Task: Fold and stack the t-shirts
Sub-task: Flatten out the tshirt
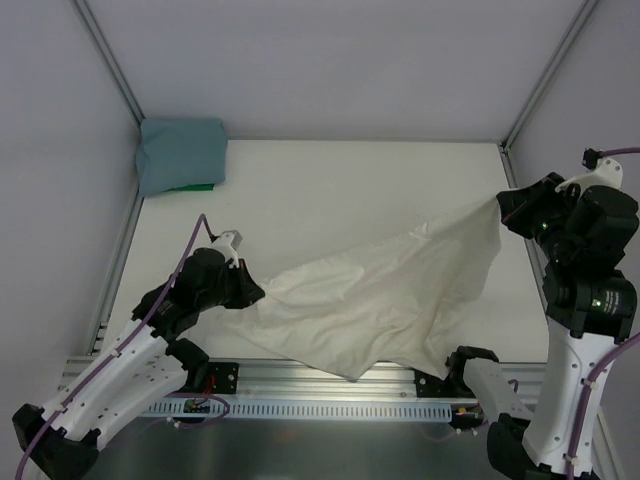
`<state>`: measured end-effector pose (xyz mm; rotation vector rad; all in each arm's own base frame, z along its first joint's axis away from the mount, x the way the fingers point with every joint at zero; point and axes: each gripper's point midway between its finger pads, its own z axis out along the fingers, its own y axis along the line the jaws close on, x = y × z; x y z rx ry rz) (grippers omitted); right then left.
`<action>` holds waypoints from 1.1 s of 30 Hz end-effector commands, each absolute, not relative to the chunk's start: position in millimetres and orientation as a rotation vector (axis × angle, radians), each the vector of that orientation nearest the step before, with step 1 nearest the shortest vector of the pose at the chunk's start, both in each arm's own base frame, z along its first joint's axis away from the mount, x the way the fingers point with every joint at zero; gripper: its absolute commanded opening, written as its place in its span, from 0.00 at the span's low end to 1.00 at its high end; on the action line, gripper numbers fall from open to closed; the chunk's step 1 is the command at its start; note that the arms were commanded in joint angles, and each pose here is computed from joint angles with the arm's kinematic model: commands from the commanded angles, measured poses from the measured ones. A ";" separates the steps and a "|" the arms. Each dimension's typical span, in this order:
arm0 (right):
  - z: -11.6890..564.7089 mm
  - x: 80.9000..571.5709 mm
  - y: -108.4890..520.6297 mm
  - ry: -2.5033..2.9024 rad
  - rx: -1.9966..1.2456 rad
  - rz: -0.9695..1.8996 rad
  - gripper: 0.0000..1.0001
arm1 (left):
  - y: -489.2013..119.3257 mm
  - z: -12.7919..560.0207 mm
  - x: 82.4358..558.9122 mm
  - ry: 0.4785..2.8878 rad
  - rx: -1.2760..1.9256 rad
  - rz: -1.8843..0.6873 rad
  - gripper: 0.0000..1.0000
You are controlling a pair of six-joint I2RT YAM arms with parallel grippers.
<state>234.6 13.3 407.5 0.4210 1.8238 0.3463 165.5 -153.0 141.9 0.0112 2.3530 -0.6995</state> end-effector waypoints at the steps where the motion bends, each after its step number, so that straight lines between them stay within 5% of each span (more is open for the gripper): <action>1: 431.3 233.3 8.3 1.707 0.384 0.315 0.00 | -182.9 137.7 163.6 2.337 -0.083 -0.934 0.00; 7: 416.2 226.9 11.8 1.732 0.381 0.329 0.00 | -184.4 92.1 154.0 2.426 -0.169 -0.959 0.00; 8: 416.6 224.9 13.0 1.725 0.378 0.336 0.00 | -183.8 82.9 150.6 2.450 -0.175 -0.957 0.06; 10: 412.3 223.5 14.3 1.731 0.379 0.343 0.00 | -185.7 77.8 148.6 2.469 -0.177 -0.968 0.36; 11: 410.5 223.4 14.9 1.736 0.379 0.347 0.00 | -185.7 77.8 148.8 2.470 -0.176 -0.967 0.61; 15: 406.3 222.5 16.6 1.747 0.376 0.355 0.00 | -185.9 89.9 154.8 2.415 -0.153 -0.969 0.97; 25: 404.0 223.8 16.3 1.752 0.380 0.354 0.00 | -198.4 92.7 156.9 2.407 -0.123 -1.042 0.79; 33: 403.1 223.6 14.9 1.755 0.379 0.343 0.00 | -194.0 80.3 158.7 2.443 -0.122 -0.982 0.77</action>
